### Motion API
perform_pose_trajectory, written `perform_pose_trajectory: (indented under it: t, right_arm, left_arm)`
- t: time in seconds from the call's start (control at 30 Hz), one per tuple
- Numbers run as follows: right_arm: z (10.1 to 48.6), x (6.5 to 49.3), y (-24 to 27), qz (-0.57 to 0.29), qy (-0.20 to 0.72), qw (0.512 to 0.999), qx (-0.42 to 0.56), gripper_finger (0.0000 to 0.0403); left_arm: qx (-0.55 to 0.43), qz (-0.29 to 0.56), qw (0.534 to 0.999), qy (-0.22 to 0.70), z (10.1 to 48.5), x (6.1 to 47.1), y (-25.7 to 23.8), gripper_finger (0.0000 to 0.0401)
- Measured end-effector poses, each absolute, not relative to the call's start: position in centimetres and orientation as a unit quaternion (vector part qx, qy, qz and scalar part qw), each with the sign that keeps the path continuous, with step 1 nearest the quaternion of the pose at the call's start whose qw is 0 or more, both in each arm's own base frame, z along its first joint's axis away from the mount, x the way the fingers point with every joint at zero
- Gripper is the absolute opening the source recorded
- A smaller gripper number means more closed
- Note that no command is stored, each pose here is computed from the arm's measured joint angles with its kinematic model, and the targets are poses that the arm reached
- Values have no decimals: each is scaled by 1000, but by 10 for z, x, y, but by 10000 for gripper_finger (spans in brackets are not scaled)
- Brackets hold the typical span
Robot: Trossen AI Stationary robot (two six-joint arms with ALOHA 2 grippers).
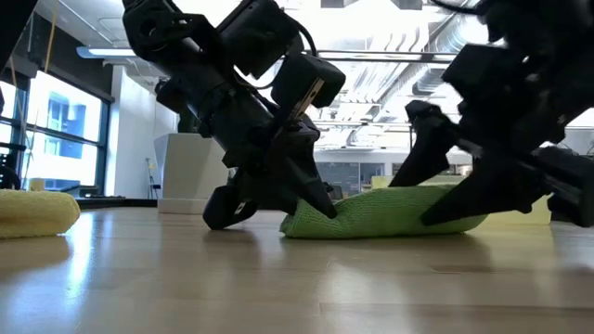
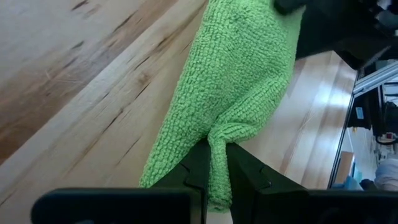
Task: Roll microfiber towels into tight, uniform cylinder then place into a basket
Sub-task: Roll the green microfiber cloth, then put the green microfiber cloth into the yellow bin
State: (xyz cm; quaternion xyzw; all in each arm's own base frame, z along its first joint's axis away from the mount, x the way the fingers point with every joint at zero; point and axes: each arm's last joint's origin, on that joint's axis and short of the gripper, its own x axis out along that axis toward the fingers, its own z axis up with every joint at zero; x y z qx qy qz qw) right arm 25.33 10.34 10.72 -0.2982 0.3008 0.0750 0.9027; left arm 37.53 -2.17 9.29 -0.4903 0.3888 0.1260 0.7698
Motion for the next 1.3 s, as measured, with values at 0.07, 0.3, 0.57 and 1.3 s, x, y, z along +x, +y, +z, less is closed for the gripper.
perform_pose_trajectory:
  t: [0.07,0.3,0.57,1.3]
  right_arm:
    - [106,255,98,75,311,904,-284,227]
    - [103,258,83,82,332,905,-254,199]
    - [98,261,70,82,358,911,-187,120]
    - [135,256,33,60,355,933,-24,3]
  left_arm:
    - [-491,124,771,386,93,376,-22,28]
    - [-499,106,767,388,94,376,-22,28]
    - [-497,101,771,385,95,376,-22,28]
    - [-366,2,883,295,188,363,-23,28]
